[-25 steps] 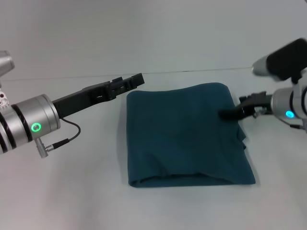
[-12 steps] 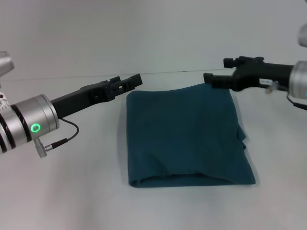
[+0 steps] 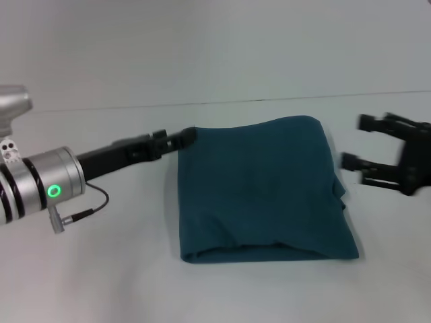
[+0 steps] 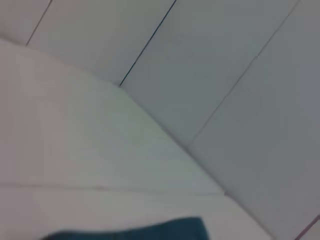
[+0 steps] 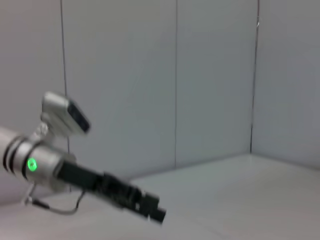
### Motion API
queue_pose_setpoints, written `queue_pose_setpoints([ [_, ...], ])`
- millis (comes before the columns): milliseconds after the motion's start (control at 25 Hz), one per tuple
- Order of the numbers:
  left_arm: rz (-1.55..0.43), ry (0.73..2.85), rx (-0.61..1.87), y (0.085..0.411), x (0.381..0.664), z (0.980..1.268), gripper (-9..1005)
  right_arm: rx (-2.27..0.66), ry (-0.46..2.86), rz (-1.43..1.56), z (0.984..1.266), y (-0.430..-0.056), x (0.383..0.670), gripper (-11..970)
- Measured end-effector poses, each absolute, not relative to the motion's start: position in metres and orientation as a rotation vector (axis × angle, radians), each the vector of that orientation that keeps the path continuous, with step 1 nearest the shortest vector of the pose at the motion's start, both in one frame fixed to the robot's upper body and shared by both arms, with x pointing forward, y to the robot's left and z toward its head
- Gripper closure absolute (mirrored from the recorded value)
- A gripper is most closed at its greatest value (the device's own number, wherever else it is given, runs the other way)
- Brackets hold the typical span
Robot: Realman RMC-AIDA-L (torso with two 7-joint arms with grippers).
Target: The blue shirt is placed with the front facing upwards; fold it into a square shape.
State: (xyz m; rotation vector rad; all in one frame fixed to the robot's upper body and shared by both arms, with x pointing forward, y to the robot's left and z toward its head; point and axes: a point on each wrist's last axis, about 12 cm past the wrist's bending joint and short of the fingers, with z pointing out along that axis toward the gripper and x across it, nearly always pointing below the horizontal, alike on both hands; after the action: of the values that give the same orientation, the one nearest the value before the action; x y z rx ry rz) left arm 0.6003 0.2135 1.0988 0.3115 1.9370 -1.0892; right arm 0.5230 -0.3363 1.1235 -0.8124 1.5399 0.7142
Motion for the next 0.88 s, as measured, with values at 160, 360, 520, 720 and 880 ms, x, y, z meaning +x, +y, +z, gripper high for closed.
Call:
queue_pose_setpoints([
  [160, -1.079, 2.069, 0.264, 0.212, 0.604, 1.093, 108, -0.743, 1.513, 0.705, 1.123, -0.358, 0.502, 81],
  [360, -1.054, 2.131, 0.314, 0.208, 0.605, 1.092, 109, -0.741, 1.544, 0.703, 1.121, -0.368, 0.493, 80],
  [520, -1.001, 2.008, 0.522, 0.212, 0.598, 1.098, 109, -0.829, 1.61, 0.78, 1.124, -0.367, 0.494, 81],
  [720, -0.929, 1.733, 0.908, 0.231, 0.569, 1.108, 109, -0.954, 1.71, 0.89, 1.137, -0.362, 0.501, 81],
  [880, -0.963, 1.511, 1.075, 0.26, 0.544, 1.124, 109, -1.088, 1.718, 0.934, 1.149, -0.338, 0.514, 80],
])
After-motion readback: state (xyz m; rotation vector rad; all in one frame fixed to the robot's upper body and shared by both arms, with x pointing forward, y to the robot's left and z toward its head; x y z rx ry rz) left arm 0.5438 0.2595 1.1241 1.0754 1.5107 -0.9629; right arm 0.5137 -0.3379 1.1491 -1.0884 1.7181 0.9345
